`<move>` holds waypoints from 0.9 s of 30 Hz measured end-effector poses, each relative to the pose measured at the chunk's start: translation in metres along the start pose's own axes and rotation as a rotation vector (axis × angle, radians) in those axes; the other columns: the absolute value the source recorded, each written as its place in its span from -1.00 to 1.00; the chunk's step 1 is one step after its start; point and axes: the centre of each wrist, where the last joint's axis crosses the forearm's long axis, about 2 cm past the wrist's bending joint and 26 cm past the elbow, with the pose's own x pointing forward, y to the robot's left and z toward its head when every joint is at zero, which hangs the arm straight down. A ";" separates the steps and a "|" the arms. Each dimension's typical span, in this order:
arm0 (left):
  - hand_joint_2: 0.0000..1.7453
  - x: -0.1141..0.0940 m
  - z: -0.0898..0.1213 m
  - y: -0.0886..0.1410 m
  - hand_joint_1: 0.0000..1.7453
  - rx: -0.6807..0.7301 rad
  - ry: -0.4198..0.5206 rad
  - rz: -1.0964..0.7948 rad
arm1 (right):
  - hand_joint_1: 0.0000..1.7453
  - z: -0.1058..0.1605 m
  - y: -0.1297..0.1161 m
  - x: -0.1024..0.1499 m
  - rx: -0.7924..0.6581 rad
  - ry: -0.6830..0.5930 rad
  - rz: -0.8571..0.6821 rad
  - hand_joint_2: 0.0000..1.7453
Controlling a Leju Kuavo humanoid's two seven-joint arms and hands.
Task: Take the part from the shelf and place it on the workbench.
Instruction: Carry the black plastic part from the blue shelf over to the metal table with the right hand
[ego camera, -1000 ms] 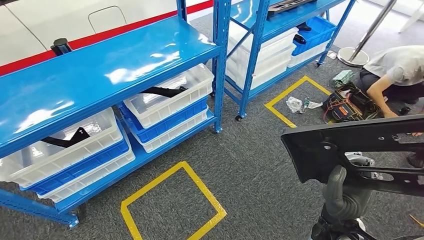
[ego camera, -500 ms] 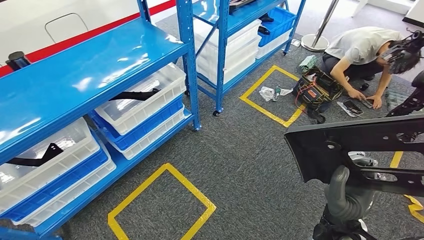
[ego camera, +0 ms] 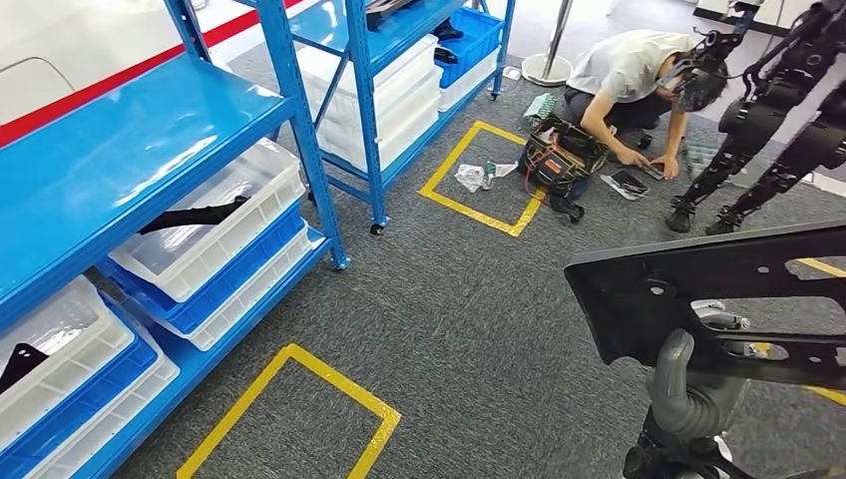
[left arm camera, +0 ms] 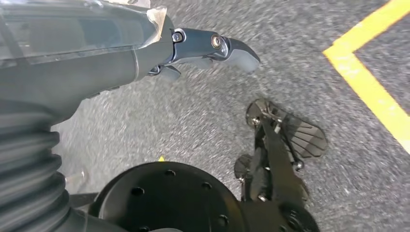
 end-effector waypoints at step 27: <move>1.00 0.000 0.001 -0.005 -1.00 0.016 0.017 0.031 | 1.00 -0.002 0.011 0.004 0.018 -0.013 -0.008 1.00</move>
